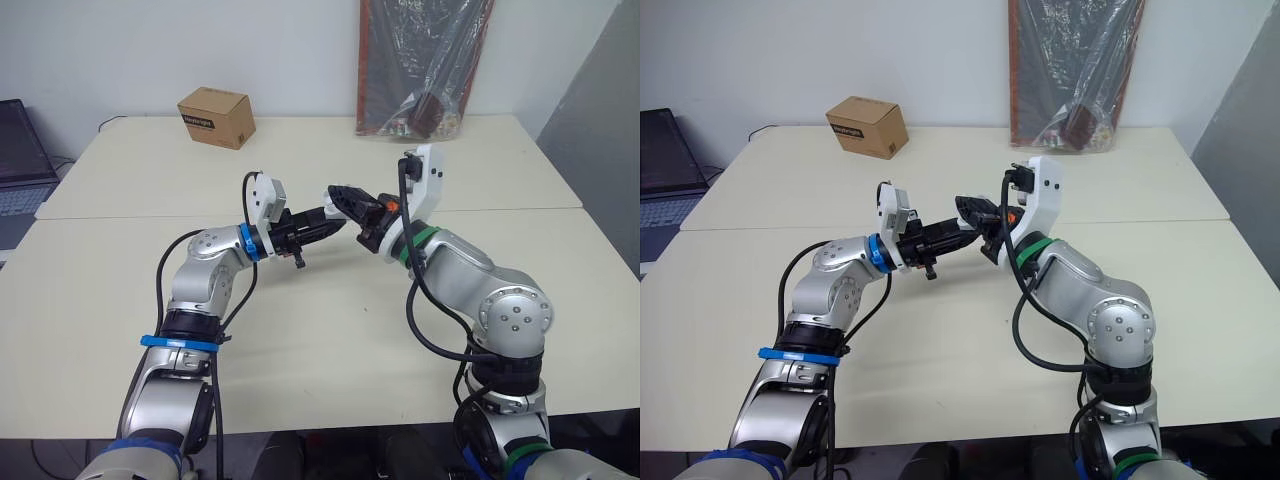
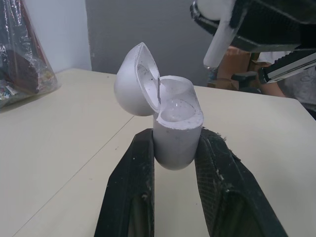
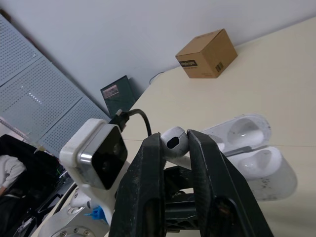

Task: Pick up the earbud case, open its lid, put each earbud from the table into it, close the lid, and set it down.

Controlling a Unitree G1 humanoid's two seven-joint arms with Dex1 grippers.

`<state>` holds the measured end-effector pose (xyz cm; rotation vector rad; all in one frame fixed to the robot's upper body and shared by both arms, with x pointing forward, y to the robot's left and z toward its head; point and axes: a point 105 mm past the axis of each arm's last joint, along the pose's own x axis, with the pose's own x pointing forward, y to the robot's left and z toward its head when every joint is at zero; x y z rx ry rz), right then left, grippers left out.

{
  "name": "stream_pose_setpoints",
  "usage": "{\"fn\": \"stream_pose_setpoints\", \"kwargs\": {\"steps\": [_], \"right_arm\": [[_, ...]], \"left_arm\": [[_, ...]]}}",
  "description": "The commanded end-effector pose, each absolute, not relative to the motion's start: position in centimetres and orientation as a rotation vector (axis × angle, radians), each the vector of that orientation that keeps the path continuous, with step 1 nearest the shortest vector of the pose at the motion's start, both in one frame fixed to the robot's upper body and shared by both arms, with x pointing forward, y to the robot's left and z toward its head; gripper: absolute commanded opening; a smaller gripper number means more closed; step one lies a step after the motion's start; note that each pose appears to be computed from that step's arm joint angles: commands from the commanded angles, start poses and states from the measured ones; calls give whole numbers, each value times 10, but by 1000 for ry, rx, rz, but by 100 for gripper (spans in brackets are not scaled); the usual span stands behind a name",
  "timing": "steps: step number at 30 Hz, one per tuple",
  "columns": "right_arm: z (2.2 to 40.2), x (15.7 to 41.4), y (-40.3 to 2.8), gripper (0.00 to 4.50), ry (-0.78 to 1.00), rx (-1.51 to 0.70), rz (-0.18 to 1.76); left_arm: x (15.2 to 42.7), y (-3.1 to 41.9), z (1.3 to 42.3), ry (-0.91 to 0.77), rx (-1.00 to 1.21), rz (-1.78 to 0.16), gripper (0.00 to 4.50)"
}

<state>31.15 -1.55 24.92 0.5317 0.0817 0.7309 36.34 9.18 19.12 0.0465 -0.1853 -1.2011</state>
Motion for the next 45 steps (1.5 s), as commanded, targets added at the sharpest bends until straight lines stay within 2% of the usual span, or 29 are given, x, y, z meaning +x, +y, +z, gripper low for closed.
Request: {"fn": "stream_pose_setpoints", "kwargs": {"steps": [1,21,31,45], "right_arm": [[260,308,-14,36,49,562,750],[255,317,-17,36,60,609,674],[259,320,-21,36,38,630,651],[248,323,-22,36,83,609,608]], "left_arm": [[359,89,205,-248,43,-1214,79],[355,73,228,-329,-14,-1177,79],[350,73,223,-319,-17,-1171,79],[354,74,240,-388,-52,-1087,79]]}}
